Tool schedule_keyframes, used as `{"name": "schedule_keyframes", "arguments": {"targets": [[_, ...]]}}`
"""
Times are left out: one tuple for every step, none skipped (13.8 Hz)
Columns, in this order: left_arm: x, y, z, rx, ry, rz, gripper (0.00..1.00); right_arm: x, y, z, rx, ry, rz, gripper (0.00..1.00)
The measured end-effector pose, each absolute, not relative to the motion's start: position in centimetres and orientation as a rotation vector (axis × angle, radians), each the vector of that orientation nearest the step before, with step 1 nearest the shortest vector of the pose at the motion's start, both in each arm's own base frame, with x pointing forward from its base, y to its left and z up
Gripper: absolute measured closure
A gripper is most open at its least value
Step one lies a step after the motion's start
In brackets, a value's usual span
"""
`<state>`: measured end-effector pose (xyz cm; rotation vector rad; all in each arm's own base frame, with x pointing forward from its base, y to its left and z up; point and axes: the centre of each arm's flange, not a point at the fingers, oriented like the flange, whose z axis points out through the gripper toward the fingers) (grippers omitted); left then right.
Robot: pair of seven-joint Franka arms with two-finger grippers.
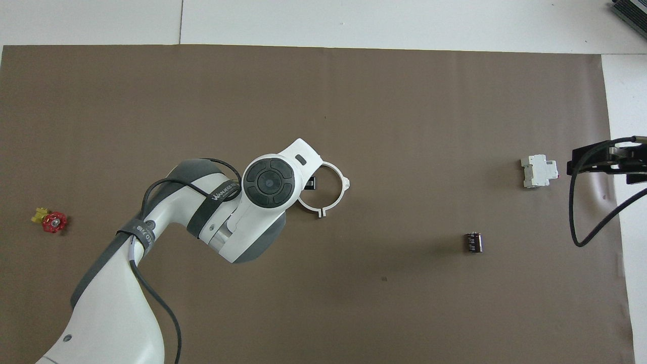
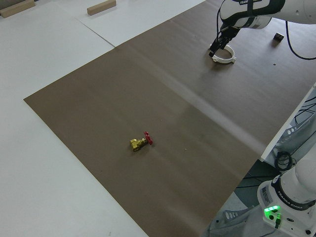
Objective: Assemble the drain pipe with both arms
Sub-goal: 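Open the left gripper and lift it off the ring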
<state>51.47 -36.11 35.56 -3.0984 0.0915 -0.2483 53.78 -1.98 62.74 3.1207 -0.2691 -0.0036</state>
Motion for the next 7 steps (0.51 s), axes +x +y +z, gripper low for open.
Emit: {"name": "schedule_keyframes", "arguments": {"targets": [[51.4, -35.8, 36.6, -3.093, 0.076, -0.250, 0.00, 53.8, -2.0, 62.7, 3.121, -0.269, -0.004, 0.00], [51.4, -35.3, 37.6, -3.087, 0.062, -0.254, 0.00, 53.8, -2.0, 62.7, 3.121, -0.269, -0.004, 0.00], [51.5, -34.7, 38.9, -3.083, 0.042, -0.262, 0.00, 53.8, -2.0, 62.7, 3.121, -0.269, -0.004, 0.00], [51.7, -33.7, 40.4, -3.073, 0.015, -0.264, 0.00, 53.8, -2.0, 62.7, 3.121, -0.269, -0.004, 0.00], [51.9, -32.6, 42.1, -3.056, -0.010, -0.252, 0.00, 53.8, -2.0, 62.7, 3.121, -0.269, -0.004, 0.00], [52.3, -31.3, 44.1, -3.034, -0.011, -0.231, 0.00, 53.8, -2.0, 62.7, 3.121, -0.269, -0.004, 0.00], [52.8, -30.0, 45.8, -3.017, 0.014, -0.212, 0.00, 53.8, -2.0, 62.7, 3.121, -0.269, -0.004, 0.00]]}}
